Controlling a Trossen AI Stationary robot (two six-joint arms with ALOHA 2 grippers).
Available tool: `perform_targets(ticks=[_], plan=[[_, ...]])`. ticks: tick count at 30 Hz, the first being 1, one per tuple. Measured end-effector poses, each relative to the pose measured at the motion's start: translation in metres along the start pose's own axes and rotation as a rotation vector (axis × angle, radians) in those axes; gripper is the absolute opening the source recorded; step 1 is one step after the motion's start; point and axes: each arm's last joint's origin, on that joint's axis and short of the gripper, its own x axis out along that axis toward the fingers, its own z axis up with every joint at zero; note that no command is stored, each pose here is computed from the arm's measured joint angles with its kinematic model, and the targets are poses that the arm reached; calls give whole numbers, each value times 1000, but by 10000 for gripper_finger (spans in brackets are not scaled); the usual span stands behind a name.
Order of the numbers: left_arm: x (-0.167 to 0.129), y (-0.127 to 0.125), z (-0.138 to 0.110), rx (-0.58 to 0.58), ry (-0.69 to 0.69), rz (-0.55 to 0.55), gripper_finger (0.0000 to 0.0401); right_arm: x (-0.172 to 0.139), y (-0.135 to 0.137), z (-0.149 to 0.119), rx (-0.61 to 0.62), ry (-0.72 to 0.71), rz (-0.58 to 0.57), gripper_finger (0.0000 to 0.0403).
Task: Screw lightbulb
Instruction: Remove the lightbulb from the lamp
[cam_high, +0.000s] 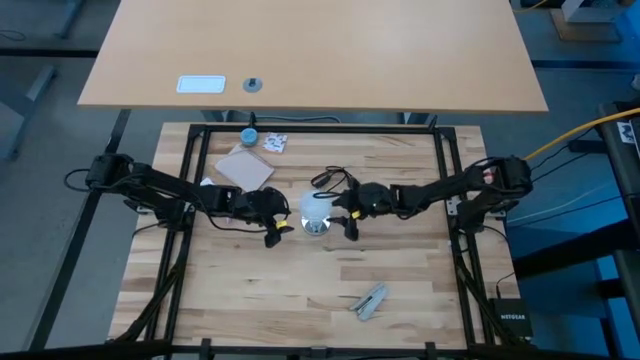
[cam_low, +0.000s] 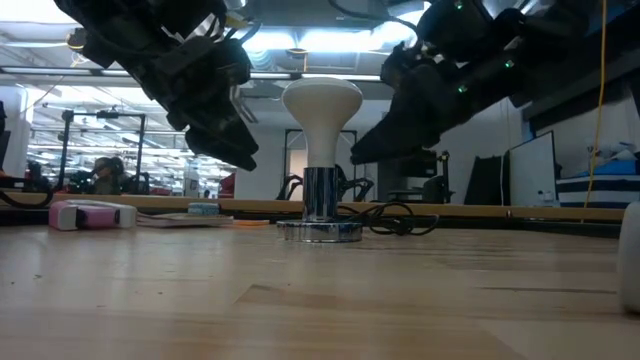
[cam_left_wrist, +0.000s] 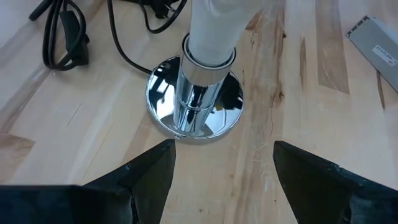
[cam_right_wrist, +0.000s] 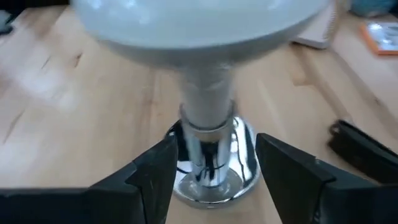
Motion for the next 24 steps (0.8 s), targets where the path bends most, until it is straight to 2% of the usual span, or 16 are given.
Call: perform_targets(ticks=[6, 14, 20, 24], plan=[[0, 0, 0, -7, -4, 5, 263, 11, 1, -5, -56, -28, 47, 225], [0, 0, 0, -22, -1, 6, 263, 29, -14, -23, -35, 9, 118, 225], [0, 0, 0, -24, 0, 6, 263, 25, -28, -19, -26, -5, 174, 225], [0, 0, 0, -35, 1, 6, 263, 17, -33, -10, -63, -44, 218, 225]])
